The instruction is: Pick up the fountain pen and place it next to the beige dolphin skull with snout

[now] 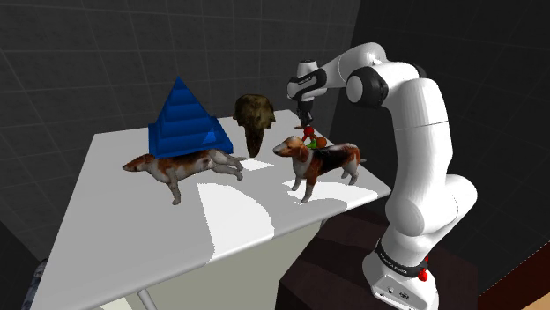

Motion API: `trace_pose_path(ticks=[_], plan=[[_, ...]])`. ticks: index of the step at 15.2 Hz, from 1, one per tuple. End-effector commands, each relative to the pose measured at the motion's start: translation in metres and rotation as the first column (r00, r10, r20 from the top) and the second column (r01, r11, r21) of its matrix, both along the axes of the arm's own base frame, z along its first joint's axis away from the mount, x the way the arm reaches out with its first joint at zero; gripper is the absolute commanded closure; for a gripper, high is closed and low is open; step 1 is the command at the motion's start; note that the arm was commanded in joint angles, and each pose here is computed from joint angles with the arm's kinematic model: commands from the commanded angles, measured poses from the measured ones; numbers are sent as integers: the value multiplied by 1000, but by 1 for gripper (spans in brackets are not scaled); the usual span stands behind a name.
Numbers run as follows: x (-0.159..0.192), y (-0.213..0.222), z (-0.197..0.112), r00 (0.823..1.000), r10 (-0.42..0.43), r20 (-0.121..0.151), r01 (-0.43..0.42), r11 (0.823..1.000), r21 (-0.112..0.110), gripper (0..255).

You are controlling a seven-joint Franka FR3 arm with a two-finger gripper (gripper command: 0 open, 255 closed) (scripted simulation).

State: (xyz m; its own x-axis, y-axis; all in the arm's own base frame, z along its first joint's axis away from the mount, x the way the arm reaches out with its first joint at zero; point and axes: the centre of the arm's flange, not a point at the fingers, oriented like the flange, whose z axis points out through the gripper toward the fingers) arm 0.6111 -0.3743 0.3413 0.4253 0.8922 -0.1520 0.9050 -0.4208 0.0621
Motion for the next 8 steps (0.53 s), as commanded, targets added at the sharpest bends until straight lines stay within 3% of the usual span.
trace_pose_path(ticks=[1, 2, 3, 8], plan=[[0, 0, 0, 1000, 0, 0, 0, 1000, 0, 255], [0, 0, 0, 1000, 0, 0, 0, 1000, 0, 255], [0, 0, 0, 1000, 0, 0, 0, 1000, 0, 0], [0, 0, 0, 1000, 0, 0, 0, 1000, 0, 0]])
